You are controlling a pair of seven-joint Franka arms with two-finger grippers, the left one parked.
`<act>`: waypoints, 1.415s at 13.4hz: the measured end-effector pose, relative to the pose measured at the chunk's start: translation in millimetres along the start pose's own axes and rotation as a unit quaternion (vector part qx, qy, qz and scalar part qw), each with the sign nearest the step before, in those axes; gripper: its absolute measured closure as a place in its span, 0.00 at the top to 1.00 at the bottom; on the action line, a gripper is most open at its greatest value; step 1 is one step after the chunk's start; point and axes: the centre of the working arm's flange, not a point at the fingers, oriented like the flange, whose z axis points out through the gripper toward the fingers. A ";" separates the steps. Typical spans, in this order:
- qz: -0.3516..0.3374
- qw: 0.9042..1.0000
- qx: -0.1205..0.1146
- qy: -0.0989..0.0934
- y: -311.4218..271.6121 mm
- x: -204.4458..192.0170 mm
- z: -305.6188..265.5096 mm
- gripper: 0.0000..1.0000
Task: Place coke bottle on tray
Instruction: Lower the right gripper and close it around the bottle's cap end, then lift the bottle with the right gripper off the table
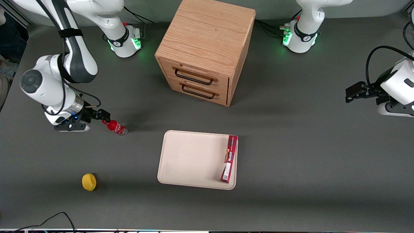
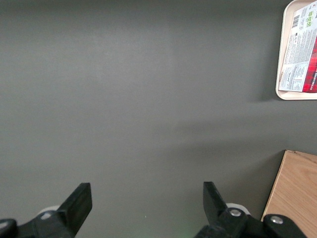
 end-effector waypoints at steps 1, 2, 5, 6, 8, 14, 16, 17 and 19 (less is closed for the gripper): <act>-0.001 1.000 0.000 0.003 -0.2 -5.3 5.6 1.00; -0.001 1.000 0.000 0.003 -0.1 -9.8 8.6 0.99; -0.002 1.000 -0.001 0.009 0.1 -13.9 5.7 0.88; -0.002 1.000 -0.001 0.010 0.1 -13.9 4.2 0.79; -0.002 1.000 -0.001 0.012 -0.2 -13.7 3.2 0.71; -0.006 1.000 -0.001 0.017 -3.3 -13.0 2.6 0.30; -0.007 1.000 -0.001 0.019 -4.1 -12.8 2.4 0.30; -0.007 1.000 0.000 0.021 -4.5 -12.1 1.5 0.30; -0.007 1.000 0.000 0.026 -5.3 -6.7 -8.6 0.30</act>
